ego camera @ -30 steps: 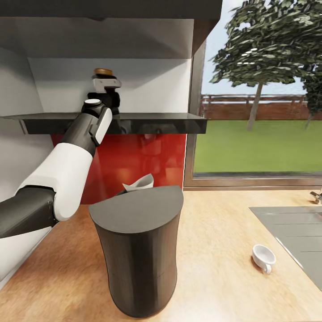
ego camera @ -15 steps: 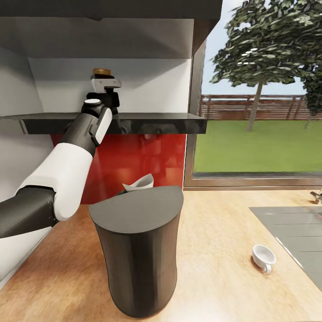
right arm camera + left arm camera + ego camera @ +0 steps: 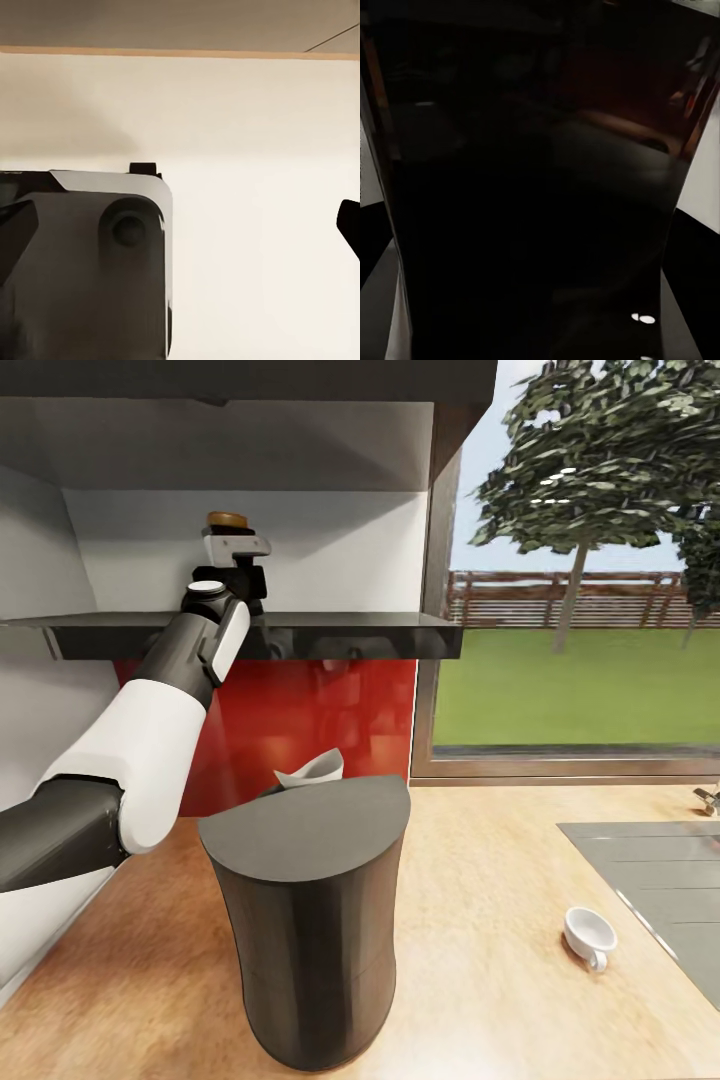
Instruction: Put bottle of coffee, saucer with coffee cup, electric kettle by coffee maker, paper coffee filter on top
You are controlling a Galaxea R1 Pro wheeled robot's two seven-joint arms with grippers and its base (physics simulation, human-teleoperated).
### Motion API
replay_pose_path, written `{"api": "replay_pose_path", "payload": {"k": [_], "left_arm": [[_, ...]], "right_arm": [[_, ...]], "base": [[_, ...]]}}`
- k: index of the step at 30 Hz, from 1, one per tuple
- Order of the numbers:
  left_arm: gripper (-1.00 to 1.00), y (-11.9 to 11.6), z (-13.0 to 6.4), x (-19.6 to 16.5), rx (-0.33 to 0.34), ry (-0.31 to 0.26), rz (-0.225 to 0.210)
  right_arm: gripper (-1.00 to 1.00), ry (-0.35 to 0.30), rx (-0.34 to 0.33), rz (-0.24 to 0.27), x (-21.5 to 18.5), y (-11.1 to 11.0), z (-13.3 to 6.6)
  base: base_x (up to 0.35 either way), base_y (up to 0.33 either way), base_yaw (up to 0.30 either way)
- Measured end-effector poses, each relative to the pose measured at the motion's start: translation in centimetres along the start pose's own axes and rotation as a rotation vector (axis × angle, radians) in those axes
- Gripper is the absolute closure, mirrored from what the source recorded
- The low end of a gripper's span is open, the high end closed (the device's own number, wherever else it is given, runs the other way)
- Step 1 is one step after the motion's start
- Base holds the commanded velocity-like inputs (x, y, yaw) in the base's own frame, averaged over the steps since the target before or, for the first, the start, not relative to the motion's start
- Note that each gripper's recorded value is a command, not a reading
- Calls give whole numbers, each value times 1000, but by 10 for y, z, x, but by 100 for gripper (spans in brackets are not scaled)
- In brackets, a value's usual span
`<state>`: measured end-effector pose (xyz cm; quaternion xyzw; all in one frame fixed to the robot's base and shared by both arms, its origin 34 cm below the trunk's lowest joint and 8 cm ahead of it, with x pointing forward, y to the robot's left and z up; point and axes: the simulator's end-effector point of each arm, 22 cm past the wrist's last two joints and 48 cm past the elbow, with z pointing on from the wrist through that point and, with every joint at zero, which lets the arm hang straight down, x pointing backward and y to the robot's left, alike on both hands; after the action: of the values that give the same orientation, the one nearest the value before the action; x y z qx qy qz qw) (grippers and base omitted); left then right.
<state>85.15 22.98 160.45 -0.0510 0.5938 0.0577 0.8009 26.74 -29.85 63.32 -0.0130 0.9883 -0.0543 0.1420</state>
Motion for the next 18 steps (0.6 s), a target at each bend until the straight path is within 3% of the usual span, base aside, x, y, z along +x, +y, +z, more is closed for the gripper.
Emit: {"api": "replay_pose_path", "payload": {"k": [6, 18], "left_arm": [[100, 16, 6, -4, -25, -19, 11], [100, 13, 6, -1, -21, -15, 18]], "right_arm": [[-100, 5, -1, -1, -1, 0, 2], [-100, 4, -1, 1, -1, 0, 2]], "base": [[0, -51, 0], [-22, -251, -34]]}}
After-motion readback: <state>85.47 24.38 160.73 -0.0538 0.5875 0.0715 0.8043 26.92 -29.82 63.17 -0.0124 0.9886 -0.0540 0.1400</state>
